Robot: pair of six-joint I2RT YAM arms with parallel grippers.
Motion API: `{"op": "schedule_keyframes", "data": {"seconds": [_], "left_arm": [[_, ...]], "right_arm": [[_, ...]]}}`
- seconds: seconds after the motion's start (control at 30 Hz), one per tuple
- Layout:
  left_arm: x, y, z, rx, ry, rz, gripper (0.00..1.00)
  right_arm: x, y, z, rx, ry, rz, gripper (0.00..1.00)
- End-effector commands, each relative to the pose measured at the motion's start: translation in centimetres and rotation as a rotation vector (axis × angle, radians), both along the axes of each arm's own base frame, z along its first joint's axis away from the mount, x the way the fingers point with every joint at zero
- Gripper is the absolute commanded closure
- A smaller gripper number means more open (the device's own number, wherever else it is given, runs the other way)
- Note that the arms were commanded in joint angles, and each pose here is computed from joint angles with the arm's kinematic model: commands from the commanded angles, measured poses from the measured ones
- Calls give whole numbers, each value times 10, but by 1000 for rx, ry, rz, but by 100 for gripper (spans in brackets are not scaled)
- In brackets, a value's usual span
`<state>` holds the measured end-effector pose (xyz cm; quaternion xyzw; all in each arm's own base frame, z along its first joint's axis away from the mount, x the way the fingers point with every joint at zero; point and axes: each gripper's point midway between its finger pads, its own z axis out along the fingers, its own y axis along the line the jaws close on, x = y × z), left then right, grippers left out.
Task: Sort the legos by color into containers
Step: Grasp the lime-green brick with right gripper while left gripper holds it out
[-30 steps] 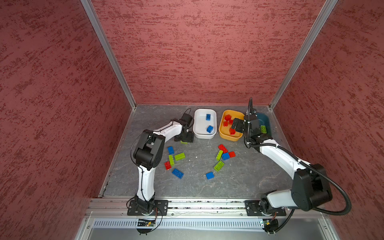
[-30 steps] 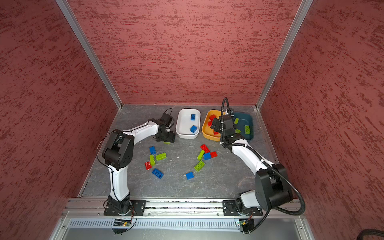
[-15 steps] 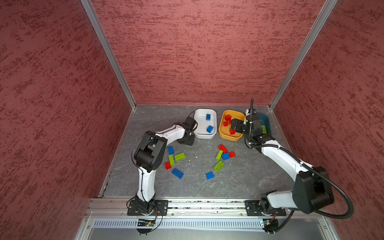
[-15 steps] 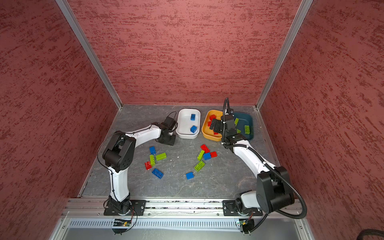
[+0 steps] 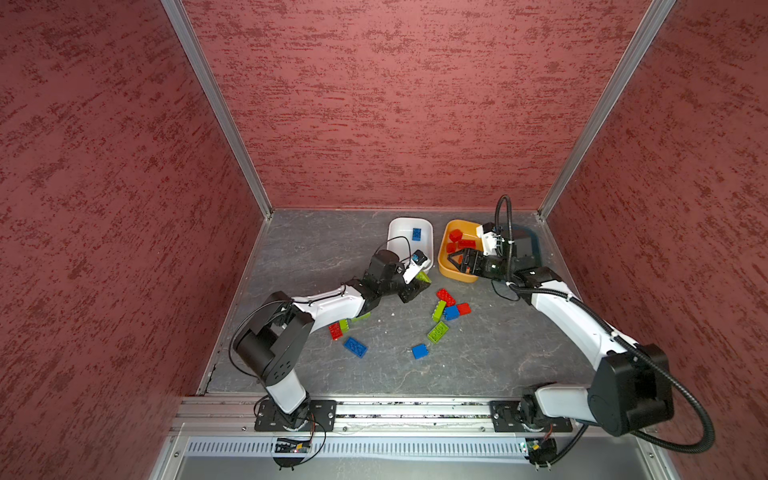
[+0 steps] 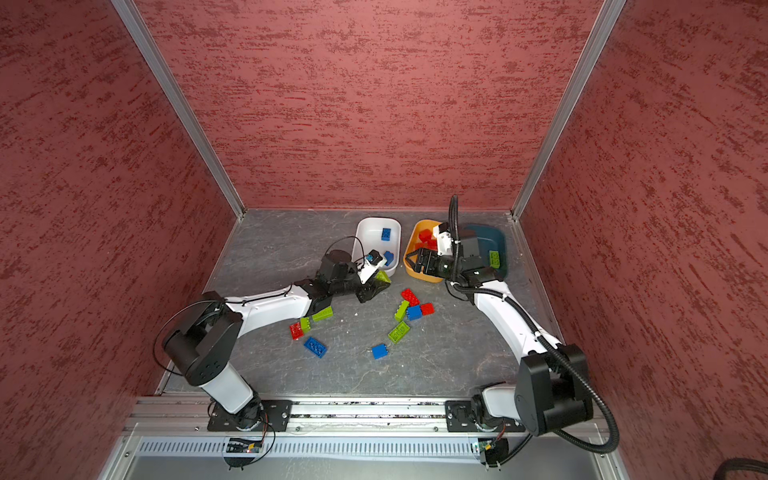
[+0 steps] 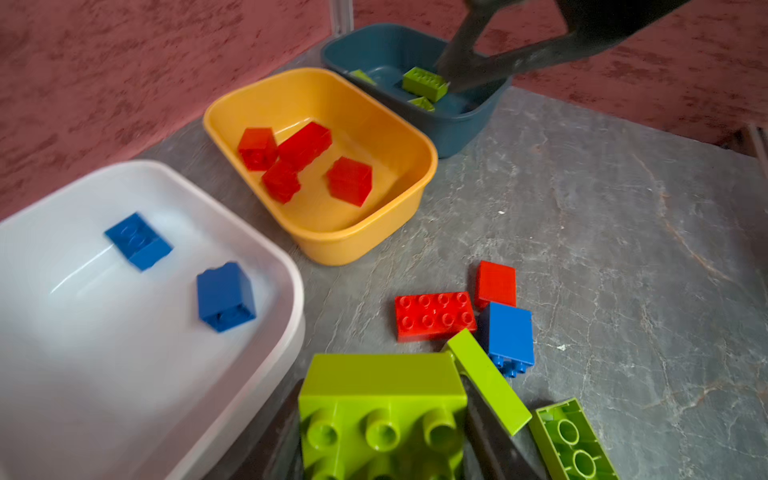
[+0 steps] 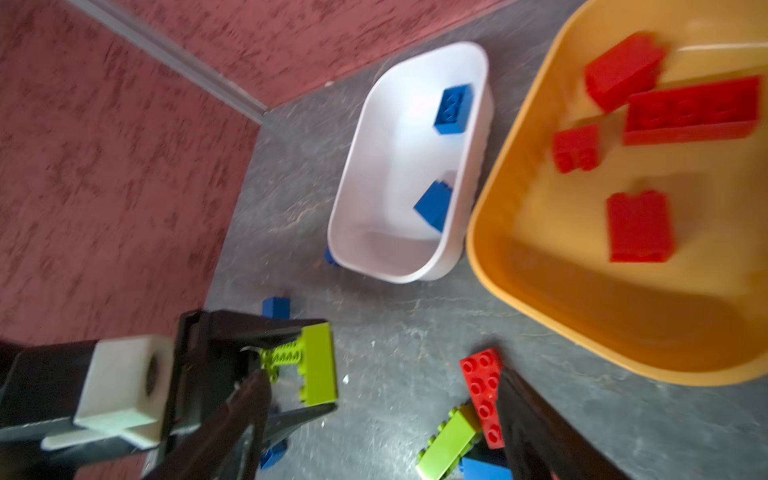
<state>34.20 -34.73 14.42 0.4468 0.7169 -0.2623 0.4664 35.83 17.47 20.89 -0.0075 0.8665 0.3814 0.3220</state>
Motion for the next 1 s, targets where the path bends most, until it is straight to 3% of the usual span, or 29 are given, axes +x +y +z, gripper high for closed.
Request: {"op": "schedule_keyframes", "data": {"seconds": [0.0,0.2,0.37,0.63,0.7,0.73,0.9,0.97], "left_arm": [[0,-26,40,-70,-235,-158,65],[-12,-42,36,-46,-267,-262,65],[-21,-50,43,-95,-243,-307,65],[-18,-56,49,-124,-224,-295,65],[-15,-56,49,-117,-214,-283,63],[-12,-56,51,-116,-213,-262,58],[11,-46,65,-152,-268,-104,0],[21,-39,68,-149,-272,-32,1]], "right_arm": [[-20,25,10,93,49,147,22],[-30,41,-8,108,111,225,31],[-26,46,-16,90,110,229,41],[-19,41,-14,45,55,208,83],[-12,31,-11,2,22,157,100],[-6,22,-10,-25,0,110,100],[31,-36,-4,-64,-67,-156,100],[47,-68,-3,-75,-90,-296,100]]}}
